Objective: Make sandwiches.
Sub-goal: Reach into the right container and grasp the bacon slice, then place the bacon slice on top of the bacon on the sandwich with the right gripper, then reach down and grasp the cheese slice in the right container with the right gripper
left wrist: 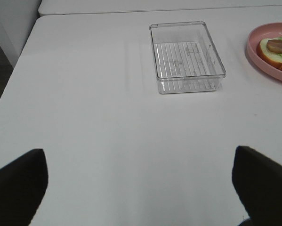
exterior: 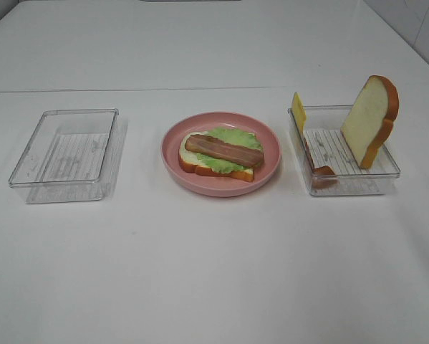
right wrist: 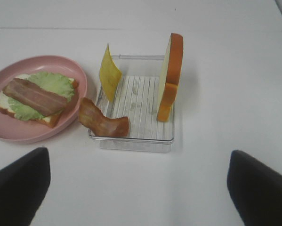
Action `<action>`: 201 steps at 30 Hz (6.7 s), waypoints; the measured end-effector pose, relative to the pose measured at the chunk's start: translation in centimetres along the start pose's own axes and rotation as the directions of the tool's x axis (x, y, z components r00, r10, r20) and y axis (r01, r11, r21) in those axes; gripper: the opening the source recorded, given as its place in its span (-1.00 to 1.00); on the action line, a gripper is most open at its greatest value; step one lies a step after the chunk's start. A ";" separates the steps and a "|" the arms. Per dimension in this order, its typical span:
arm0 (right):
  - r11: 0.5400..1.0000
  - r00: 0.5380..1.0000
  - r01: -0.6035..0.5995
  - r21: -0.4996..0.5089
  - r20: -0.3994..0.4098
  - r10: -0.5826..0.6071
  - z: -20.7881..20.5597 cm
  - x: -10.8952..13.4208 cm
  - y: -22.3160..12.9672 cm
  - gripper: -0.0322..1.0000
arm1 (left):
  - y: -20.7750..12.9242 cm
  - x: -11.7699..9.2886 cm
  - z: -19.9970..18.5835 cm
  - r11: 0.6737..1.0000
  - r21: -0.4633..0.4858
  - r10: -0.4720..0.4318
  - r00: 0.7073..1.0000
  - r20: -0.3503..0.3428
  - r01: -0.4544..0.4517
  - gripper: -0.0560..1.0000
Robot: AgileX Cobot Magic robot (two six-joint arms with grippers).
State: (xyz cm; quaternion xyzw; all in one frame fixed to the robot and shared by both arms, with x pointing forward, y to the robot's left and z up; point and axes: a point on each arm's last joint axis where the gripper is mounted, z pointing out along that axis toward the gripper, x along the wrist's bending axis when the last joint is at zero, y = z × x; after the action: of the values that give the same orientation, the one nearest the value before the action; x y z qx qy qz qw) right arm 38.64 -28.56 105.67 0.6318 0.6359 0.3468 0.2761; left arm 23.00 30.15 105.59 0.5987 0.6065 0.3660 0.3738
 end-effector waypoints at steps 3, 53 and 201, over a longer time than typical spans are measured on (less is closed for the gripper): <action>0.997 1.000 0.004 0.079 0.003 -0.004 1.7 0.0 1.1 0.98 | 0.0 0.0 0.0 1.000 0.000 0.000 1.000 0.000 0.000 0.97; 0.678 0.988 0.150 0.720 -0.137 -0.074 24.2 7.6 6.6 0.98 | 0.0 0.0 0.0 1.000 0.000 0.000 1.000 0.000 0.000 0.97; 0.700 0.878 0.449 0.555 -0.130 -0.461 29.5 18.3 9.1 0.71 | 0.0 0.0 0.0 1.000 -0.001 0.000 1.000 0.000 0.000 0.97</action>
State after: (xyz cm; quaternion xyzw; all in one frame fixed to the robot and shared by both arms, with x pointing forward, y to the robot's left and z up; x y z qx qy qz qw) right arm 66.57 -8.00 96.52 0.5113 0.8430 0.0559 0.1577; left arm 23.01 30.15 105.60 0.5985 0.6064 0.3663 0.3741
